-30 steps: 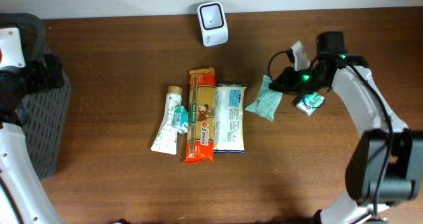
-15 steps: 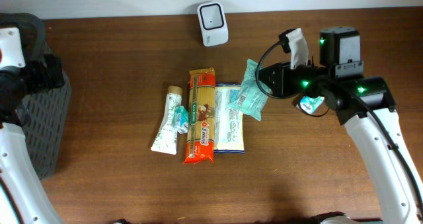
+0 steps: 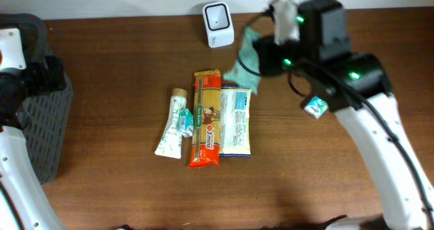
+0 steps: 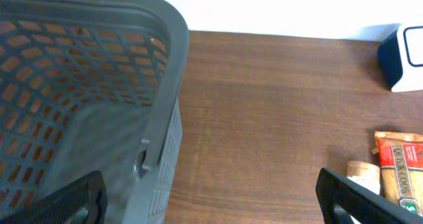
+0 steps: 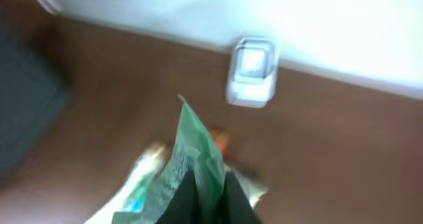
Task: Scan the item barcode
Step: 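Carry the wipes pack to the white scanner and hold it there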
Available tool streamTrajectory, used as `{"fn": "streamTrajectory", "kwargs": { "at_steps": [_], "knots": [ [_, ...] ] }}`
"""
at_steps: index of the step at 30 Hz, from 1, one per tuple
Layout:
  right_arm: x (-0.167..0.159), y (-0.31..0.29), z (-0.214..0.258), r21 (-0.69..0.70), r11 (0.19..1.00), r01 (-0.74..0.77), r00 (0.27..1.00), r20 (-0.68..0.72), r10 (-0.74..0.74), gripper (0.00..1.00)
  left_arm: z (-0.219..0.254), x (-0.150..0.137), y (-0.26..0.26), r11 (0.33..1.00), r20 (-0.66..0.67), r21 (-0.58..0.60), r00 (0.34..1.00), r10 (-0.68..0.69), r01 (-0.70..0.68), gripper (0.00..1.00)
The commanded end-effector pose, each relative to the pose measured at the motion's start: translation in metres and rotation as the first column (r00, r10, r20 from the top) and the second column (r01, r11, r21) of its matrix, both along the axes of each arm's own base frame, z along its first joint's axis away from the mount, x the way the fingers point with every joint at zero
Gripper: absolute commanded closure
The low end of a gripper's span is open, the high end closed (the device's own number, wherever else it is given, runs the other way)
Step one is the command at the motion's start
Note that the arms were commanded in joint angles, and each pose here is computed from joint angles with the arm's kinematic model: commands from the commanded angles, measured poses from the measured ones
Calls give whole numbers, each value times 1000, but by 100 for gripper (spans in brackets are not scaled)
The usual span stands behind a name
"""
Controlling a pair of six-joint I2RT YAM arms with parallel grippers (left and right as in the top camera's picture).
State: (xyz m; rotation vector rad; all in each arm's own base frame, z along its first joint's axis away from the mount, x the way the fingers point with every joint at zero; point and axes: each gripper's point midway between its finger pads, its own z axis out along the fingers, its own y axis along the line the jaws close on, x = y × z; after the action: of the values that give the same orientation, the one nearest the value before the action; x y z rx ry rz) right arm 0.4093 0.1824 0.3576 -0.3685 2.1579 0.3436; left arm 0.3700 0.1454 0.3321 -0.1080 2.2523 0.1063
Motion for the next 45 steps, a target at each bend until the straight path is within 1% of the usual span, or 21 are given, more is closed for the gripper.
{"fn": "streamTrajectory", "kwargs": {
  "at_steps": [1, 3, 5, 7, 9, 10, 12, 14, 15, 16, 17, 21, 25, 32, 36, 37, 38, 40, 43, 44, 45],
  "knots": [
    [66, -5, -12, -335, 924, 182, 967, 230, -107, 96, 6, -1, 0, 1000, 13, 17, 1000, -10, 10, 1],
    [101, 10, -27, -458, 867, 197, 946, 320, -46, 96, 6, -1, 0, 1000, 13, 17, 1000, -10, 10, 1],
    [143, 24, -45, -588, 778, 223, 908, 415, 53, 96, 6, -1, 0, 1000, 13, 17, 1000, -10, 10, 1],
    [179, 33, -54, -632, 721, 284, 848, 516, 117, 96, 6, -1, 0, 1000, 14, 17, 1000, -10, 10, 1],
    [201, 32, -55, -602, 714, 356, 786, 606, 119, 96, 6, -1, 0, 1000, 13, 17, 1000, -10, 10, 1],
    [214, 36, -60, -592, 723, 357, 747, 645, 159, 96, 6, -1, 0, 1000, 13, 17, 1000, -11, 10, 1],
    [230, 49, -83, -627, 730, 273, 700, 650, 295, 96, 6, -1, 0, 1000, 13, 17, 1000, -10, 10, 1],
    [242, 46, -98, -637, 717, 283, 659, 672, 337, 96, 6, -1, 0, 1000, 13, 17, 1000, -10, 10, 1],
    [245, 44, -100, -620, 725, 301, 639, 695, 329, 96, 6, -1, 0, 1000, 13, 17, 1000, -11, 10, 1],
    [248, 45, -101, -593, 742, 314, 597, 731, 332, 96, 6, -1, 0, 1000, 13, 17, 1000, -10, 10, 1],
    [249, 49, -105, -590, 752, 295, 575, 738, 353, 96, 6, -1, 0, 1000, 13, 17, 1000, -10, 10, 1],
    [246, 71, -124, -610, 763, 215, 556, 719, 417, 96, 6, -1, 0, 1000, 13, 17, 1000, -10, 10, 1],
    [243, 82, -126, -614, 770, 173, 532, 716, 452, 96, 6, -1, 0, 1000, 14, 17, 1000, -10, 10, 1],
    [241, 84, -125, -634, 750, 191, 530, 709, 465, 96, 6, -1, 0, 1000, 13, 17, 1000, -10, 10, 1],
    [227, 107, -105, -604, 774, 190, 508, 735, 449, 96, 6, -1, 0, 1000, 13, 17, 1000, -10, 10, 1],
    [220, 114, -91, -562, 809, 173, 498, 758, 420, 96, 6, -1, 0, 1000, 14, 17, 1000, -10, 10, 1],
    [213, 120, -73, -501, 853, 148, 499, 782, 373, 96, 6, -1, 0, 1000, 13, 17, 1000, -10, 10, 1],
    [200, 126, -54, -433, 899, 68, 554, 766, 326, 96, 6, -1, 0, 1000, 14, 17, 1000, -10, 10, 1],
    [173, 130, -44, -364, 925, -111, 691, 640, 335, 96, 6, -1, 0, 1000, 14, 17, 1000, -10, 10, 1],
    [154, 125, -37, -283, 943, -173, 773, 554, 308, 96, 6, -1, 0, 1000, 13, 17, 1000, -10, 10, 1],
    [136, 114, -33, -187, 965, -182, 851, 461, 250, 96, 6, -1, 0, 1000, 13, 17, 1000, -10, 10, 1]
  ]
}}
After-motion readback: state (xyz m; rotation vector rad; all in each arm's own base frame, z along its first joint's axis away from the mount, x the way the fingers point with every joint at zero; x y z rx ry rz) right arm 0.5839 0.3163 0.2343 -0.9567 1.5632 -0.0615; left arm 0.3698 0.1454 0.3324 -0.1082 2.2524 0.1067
